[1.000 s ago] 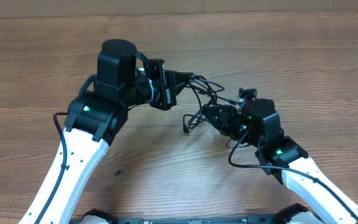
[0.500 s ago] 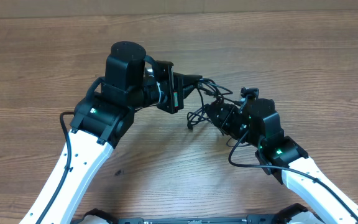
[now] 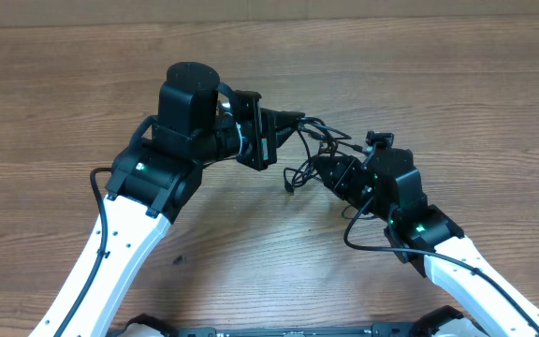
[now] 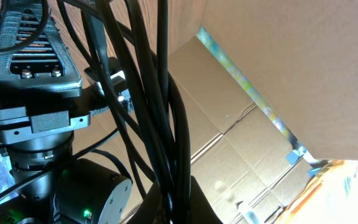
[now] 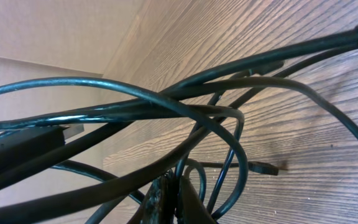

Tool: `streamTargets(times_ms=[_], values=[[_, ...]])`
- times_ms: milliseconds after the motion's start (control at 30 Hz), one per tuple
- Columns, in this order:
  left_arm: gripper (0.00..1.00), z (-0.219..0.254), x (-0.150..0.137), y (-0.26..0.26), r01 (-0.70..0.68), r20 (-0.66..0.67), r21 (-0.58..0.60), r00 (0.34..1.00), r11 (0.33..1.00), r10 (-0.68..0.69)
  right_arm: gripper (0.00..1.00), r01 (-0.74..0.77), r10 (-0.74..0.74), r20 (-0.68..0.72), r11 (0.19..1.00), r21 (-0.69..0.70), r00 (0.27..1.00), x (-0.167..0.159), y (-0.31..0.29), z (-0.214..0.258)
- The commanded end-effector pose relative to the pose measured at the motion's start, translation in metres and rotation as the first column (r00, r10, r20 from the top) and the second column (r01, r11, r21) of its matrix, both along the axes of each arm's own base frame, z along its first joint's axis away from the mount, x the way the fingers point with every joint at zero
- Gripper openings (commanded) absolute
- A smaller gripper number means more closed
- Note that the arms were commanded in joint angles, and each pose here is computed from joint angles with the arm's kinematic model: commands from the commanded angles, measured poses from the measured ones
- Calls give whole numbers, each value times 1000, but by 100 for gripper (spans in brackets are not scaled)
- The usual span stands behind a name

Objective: Untangle cables

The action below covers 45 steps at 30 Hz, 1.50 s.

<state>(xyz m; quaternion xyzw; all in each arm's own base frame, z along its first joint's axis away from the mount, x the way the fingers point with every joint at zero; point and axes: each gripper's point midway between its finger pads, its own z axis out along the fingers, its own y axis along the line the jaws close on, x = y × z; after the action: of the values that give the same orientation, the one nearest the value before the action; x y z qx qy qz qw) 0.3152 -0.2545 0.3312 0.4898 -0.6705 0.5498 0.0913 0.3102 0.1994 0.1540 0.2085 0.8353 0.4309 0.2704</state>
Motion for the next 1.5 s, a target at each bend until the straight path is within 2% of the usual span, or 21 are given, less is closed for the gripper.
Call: streamTargets(times_ms=[0,100,200,333,433,500,833,1167,1367,1467], values=[[4,18,-7,-4,29,27,-34,999,999,-28,4,12,-12,9,1000,-9,1000,3,0,1],[4,18,-7,-4,29,28,-34,999,999,-28,4,12,-12,8,1000,-9,1000,3,0,1],[4,18,-8,-5,35,26,-37,999,999,-34,17,12,-12,8,1000,-9,1000,3,0,1],[4,18,-9,-6,38,26,-37,999,999,-38,18,13,-13,6,1000,-7,1000,3,0,1],[5,18,-11,-9,47,27,-36,999,998,-46,14,13,-13,6,1000,-7,1000,3,0,1],[4,18,-12,-9,50,27,-36,998,998,-49,4,13,-13,6,1000,-7,1000,3,0,1],[4,17,-12,-11,47,29,-31,999,998,-46,4,-10,10,0,1000,5,1000,0,3,2],[4,3,23,19,-207,75,82,977,975,201,4,-202,204,-4,972,117,979,-28,28,20],[4,-15,40,51,-386,98,200,922,900,374,4,-256,241,109,954,156,965,-43,29,60],[4,-21,43,62,-431,105,240,902,870,418,4,-263,236,170,951,163,957,-49,26,79]])
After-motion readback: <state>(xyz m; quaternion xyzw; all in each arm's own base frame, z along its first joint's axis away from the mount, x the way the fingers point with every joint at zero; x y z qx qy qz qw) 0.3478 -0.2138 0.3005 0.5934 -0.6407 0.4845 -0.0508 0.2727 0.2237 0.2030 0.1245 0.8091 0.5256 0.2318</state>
